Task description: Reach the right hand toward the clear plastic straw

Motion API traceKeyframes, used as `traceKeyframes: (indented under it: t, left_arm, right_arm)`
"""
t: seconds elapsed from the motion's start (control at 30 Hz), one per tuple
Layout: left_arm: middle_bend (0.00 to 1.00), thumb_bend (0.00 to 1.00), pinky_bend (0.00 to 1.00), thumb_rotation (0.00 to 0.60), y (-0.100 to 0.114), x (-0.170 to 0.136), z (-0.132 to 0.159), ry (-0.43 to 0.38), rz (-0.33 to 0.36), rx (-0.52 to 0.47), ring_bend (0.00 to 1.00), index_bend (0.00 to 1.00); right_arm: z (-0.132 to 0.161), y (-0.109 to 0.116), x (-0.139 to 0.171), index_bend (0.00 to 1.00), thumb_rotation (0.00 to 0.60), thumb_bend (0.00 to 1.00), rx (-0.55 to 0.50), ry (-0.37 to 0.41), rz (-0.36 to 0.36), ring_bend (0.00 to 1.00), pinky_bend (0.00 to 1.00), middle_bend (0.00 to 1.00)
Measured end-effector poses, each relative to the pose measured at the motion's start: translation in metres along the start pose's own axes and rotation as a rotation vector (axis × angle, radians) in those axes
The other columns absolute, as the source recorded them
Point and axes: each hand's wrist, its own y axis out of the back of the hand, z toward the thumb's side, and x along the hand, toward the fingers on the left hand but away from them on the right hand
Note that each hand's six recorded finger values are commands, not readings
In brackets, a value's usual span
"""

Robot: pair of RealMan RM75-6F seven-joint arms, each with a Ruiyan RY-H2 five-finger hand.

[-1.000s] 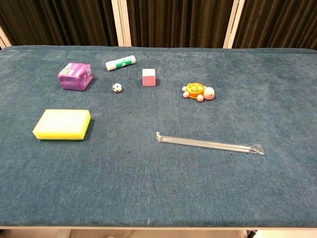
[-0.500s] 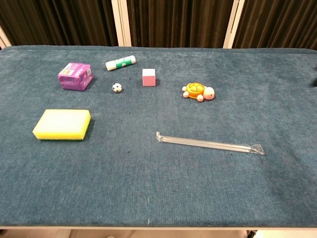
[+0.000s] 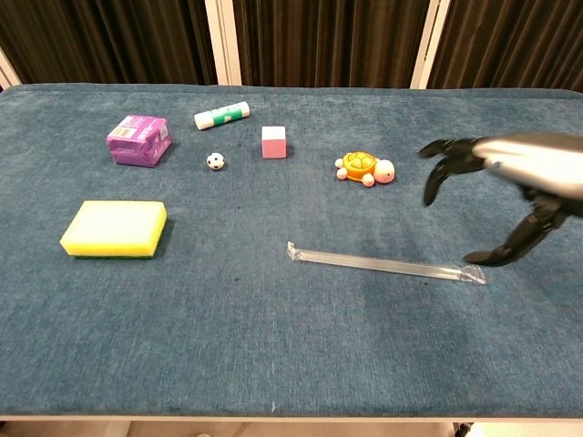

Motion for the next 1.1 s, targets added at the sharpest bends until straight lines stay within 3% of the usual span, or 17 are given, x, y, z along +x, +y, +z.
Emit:
traceKeyframes:
  t: [0.5,1.1]
  left_arm:
    - [0.00,0.32,0.09,0.600,0.000,0.001,-0.002,0.012,0.001,-0.009,0.01,0.15]
    - [0.00,0.32,0.09,0.600,0.001,0.002,-0.003,0.018,0.002,-0.017,0.01,0.15]
  right_arm:
    - [0.006,-0.032,-0.038,0.47,0.600,0.33,-0.016,-0.014,0.059,0.08,0.00,0.08]
    - [0.013,-0.041,-0.057,0.55,0.600,0.37,-0.037,-0.005,0.081,0.08,0.00,0.08]
